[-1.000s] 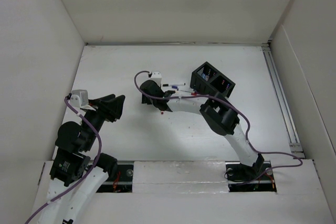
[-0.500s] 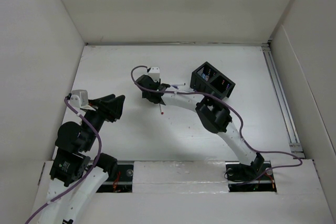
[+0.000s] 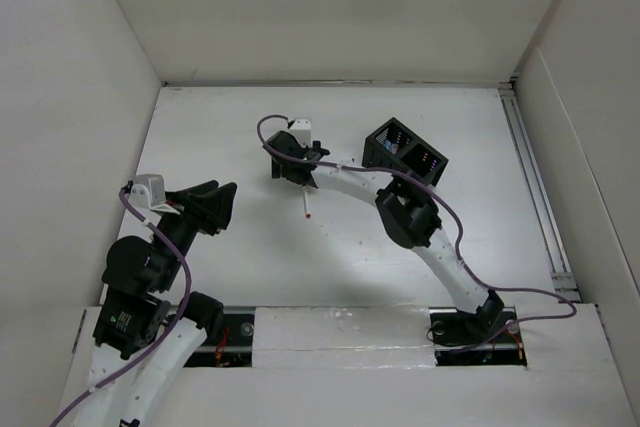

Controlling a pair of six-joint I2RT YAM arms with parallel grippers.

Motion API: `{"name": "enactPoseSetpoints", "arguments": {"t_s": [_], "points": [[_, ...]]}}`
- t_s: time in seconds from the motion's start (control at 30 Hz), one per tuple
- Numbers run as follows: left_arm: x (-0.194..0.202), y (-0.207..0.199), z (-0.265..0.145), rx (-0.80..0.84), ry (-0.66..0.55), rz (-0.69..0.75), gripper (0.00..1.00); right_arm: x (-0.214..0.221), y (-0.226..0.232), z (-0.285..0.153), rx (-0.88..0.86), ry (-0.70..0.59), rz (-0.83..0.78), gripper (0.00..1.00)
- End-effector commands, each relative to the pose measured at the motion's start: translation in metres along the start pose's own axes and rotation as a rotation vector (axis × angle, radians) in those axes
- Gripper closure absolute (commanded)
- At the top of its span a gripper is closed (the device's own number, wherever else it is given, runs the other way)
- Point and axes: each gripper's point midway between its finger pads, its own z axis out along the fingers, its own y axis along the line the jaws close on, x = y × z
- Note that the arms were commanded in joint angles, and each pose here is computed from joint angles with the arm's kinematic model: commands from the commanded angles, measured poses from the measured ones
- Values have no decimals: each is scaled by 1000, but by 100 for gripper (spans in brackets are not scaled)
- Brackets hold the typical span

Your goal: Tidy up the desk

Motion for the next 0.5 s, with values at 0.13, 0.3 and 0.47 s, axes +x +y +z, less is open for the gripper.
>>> {"name": "enactPoseSetpoints", "arguments": {"t_s": [0.13, 0.3, 0.47], "points": [[-11, -13, -3, 62, -41, -9, 55, -29, -9, 8, -38, 14, 58, 13], [-10, -13, -3, 65, -40, -9, 55, -32, -2, 11, -59, 17, 52, 13], [-10, -14, -3, 69, -38, -9, 55, -36, 5, 15, -71, 14, 35, 9]]}}
